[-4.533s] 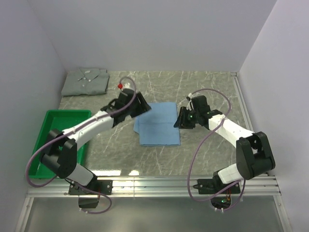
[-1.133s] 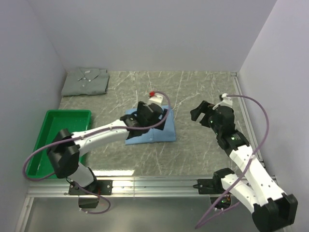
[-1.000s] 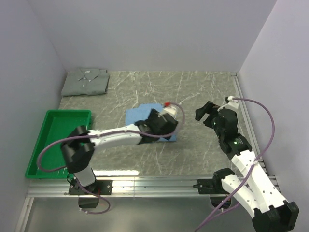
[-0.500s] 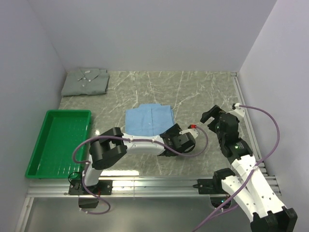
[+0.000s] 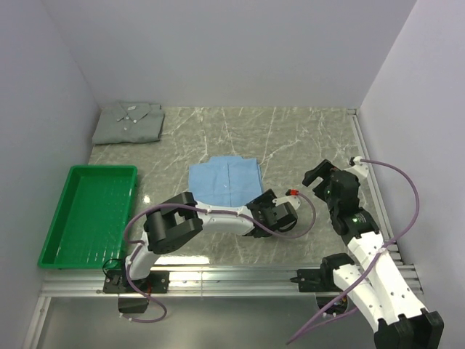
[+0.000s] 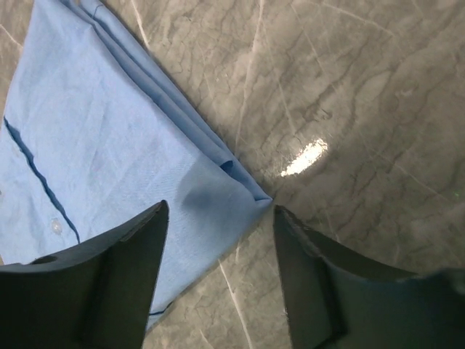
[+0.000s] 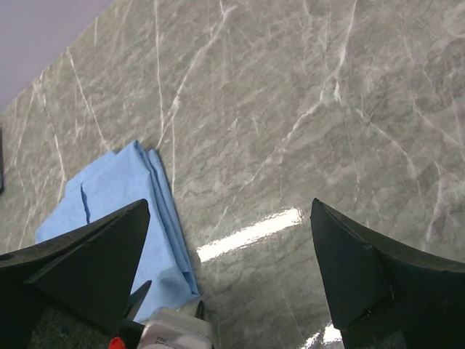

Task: Fold and stack the long sleeve shirts
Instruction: Fold the shirt

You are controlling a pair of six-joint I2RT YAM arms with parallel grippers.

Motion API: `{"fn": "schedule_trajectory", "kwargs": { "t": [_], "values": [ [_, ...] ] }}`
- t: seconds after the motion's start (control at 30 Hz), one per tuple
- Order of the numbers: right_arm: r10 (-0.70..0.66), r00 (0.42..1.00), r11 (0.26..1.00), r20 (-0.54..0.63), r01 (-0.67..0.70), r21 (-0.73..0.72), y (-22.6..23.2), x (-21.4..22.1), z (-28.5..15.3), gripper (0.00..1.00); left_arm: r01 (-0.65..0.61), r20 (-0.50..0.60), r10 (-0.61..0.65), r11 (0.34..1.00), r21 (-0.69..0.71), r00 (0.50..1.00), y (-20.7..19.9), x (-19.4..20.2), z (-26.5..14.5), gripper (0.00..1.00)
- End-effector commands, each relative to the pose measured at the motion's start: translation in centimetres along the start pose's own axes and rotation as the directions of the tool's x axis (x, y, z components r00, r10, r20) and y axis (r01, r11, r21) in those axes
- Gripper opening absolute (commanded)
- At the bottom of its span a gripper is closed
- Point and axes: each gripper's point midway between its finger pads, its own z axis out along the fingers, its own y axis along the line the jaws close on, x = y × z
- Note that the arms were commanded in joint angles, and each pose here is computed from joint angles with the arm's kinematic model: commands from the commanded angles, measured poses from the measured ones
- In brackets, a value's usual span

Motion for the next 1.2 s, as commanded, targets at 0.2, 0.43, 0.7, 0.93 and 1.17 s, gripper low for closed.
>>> {"fn": "schedule_trajectory", "kwargs": {
  "t": [0.2,0.43,0.7,0.93,1.17],
  "values": [
    [0.017,0.998,0.999,-0.053,-0.019,-0.040,0.7,0.7,1.2,0.98,-0.033,-0.058,0.031,0.999,-0.023,0.998,0.3,2.3,1.3,0.50],
    [0.041,0.992,0.996,-0.123,-0.050,-0.072,0.8,1.6,2.1,0.98,0.037,-0.052,-0.037,0.999,0.001,0.998,1.0,2.2,1.1,0.11],
    [0.080,0.948,0.979,-0.307,-0.132,-0.153,2.3,4.1,3.4,0.97,0.191,-0.039,-0.189,0.980,0.062,0.981,2.7,1.2,0.0,0.00],
    [0.116,0.866,0.947,-0.487,-0.245,-0.210,4.6,7.1,4.9,0.96,0.329,-0.018,-0.330,0.931,0.156,0.944,3.9,-0.3,-2.1,0.00],
    [0.123,0.733,0.893,-0.669,-0.376,-0.248,7.5,12.2,6.4,0.95,0.373,-0.024,-0.375,0.910,0.184,0.927,4.0,-0.3,-2.6,0.00]
  ]
}}
